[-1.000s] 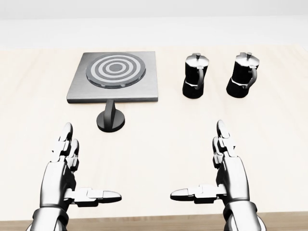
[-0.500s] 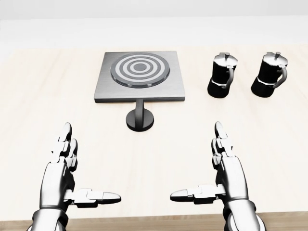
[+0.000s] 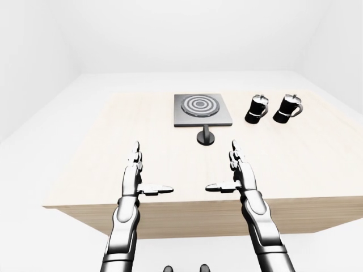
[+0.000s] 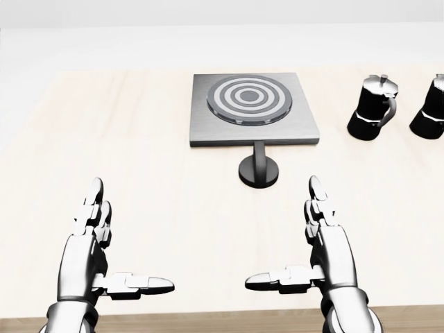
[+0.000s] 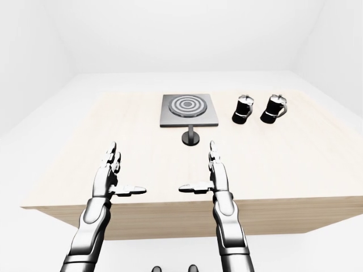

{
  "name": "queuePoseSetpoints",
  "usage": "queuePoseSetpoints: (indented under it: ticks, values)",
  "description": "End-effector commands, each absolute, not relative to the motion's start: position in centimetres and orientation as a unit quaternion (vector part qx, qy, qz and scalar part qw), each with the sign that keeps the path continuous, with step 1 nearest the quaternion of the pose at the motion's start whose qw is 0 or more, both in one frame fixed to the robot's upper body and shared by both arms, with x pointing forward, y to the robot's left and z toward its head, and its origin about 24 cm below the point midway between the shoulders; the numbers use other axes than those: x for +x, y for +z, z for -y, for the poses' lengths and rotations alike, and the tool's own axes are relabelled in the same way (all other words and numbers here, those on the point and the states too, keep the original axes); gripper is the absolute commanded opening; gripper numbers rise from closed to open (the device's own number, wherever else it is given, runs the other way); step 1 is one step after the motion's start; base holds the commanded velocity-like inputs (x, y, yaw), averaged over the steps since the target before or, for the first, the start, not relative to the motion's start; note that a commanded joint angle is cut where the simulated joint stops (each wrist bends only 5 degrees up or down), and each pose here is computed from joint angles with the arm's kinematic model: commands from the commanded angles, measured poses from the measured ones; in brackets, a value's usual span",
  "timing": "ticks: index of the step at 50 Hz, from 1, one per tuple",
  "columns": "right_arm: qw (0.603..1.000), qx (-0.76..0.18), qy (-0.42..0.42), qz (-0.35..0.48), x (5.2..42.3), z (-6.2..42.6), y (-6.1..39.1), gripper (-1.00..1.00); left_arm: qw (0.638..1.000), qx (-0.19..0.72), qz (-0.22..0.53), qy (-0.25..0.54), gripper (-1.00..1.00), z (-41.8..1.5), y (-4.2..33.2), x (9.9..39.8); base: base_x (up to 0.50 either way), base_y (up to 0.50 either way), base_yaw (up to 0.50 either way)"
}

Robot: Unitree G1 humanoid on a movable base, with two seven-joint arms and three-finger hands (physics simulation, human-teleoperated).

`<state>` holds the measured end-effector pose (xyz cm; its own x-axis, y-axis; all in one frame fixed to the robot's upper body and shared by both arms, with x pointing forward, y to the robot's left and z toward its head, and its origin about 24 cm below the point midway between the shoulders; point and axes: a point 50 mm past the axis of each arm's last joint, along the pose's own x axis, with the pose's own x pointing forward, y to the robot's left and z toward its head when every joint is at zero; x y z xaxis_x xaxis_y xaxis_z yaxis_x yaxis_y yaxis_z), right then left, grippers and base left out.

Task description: Turn off the stove.

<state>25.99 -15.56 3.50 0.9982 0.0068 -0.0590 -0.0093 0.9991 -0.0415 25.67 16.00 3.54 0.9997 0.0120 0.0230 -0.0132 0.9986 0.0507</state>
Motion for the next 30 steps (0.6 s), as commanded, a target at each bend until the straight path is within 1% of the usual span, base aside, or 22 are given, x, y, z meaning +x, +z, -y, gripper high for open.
queuePoseSetpoints:
  ticks: [1,4,9,12,30]
  values:
    - [0.999,-0.018,0.001,-0.032,25.97,15.68,3.36,1.00,1.000,0.025,0.012,0.006,1.00,-15.96,3.54,25.61,0.00,0.25,0.00]
    - [0.999,-0.018,0.002,-0.032,25.98,15.67,3.39,1.00,1.000,0.025,0.018,0.006,1.00,-15.94,3.81,25.54,0.00,0.21,0.00]
    - [0.999,-0.019,0.002,-0.031,25.97,15.70,3.27,1.00,1.000,0.025,0.015,0.006,1.00,-15.97,3.67,25.50,0.00,0.03,0.00]
    - [0.999,-0.019,0.008,-0.028,25.95,15.54,3.41,1.00,1.000,0.025,0.016,0.006,1.00,-15.98,3.74,25.52,0.27,0.00,0.00]
    - [0.999,-0.021,0.009,-0.026,26.00,15.57,3.47,1.00,1.000,0.023,0.015,0.008,1.00,-15.96,3.70,25.65,0.48,0.00,0.00]
